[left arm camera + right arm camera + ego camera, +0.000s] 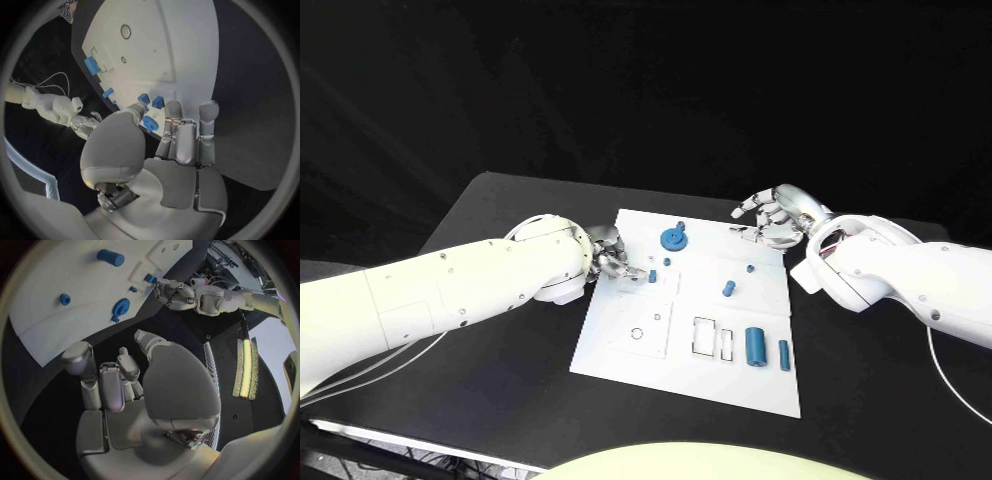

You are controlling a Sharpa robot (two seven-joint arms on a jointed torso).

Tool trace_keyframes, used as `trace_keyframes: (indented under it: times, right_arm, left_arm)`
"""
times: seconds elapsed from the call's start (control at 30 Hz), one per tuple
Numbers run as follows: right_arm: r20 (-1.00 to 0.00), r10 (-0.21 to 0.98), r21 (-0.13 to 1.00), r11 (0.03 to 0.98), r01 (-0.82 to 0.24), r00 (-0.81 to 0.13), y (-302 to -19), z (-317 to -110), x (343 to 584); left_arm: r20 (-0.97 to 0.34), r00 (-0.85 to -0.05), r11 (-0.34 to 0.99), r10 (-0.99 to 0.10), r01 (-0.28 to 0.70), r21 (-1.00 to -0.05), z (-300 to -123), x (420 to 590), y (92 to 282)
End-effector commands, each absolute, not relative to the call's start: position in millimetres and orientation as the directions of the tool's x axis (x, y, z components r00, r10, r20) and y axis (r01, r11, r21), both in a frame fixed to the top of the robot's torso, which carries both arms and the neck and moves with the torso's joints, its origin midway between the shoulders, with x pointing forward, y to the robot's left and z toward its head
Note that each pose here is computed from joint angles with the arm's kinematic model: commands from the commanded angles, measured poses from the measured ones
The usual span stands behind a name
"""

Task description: Assemble the parts on the task board

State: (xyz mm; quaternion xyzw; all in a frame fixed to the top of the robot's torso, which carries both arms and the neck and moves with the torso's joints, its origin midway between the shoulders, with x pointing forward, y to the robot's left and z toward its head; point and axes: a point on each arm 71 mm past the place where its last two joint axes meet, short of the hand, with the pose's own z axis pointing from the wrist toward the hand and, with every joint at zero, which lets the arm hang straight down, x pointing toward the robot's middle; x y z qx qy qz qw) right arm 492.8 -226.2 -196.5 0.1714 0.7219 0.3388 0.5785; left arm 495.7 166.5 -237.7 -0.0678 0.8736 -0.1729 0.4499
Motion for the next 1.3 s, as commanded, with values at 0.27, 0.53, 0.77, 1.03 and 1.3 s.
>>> trace_keyframes:
  times: [0.27, 0.53, 0.77, 1.03, 1.3]
  right_arm:
    - [-0.724, 0.630, 0.683, 0.714, -0.157, -0.282, -225, -197, 492]
    - [-0.724, 0.631, 0.683, 0.713, -0.159, -0.280, -225, -197, 492]
    - [-0.724, 0.631, 0.683, 0.713, -0.159, -0.280, -226, -197, 492]
    - [-0.724, 0.630, 0.683, 0.713, -0.159, -0.282, -225, -197, 492]
    - [-0.722, 0.631, 0.684, 0.712, -0.158, -0.284, -225, -198, 493]
  left_arm:
    - [-0.752, -0.603, 0.933, -0.267, 0.033, -0.358, -241.3, 497.0, 164.7]
    - [-0.742, -0.613, 0.931, -0.270, 0.030, -0.363, -243.4, 497.4, 161.7]
    - [-0.732, -0.631, 0.934, -0.257, 0.031, -0.355, -245.5, 496.3, 161.4]
    - [-0.721, -0.646, 0.934, -0.250, 0.035, -0.355, -247.5, 495.2, 160.4]
    - [-0.713, -0.654, 0.932, -0.253, 0.032, -0.361, -250.5, 494.2, 160.1]
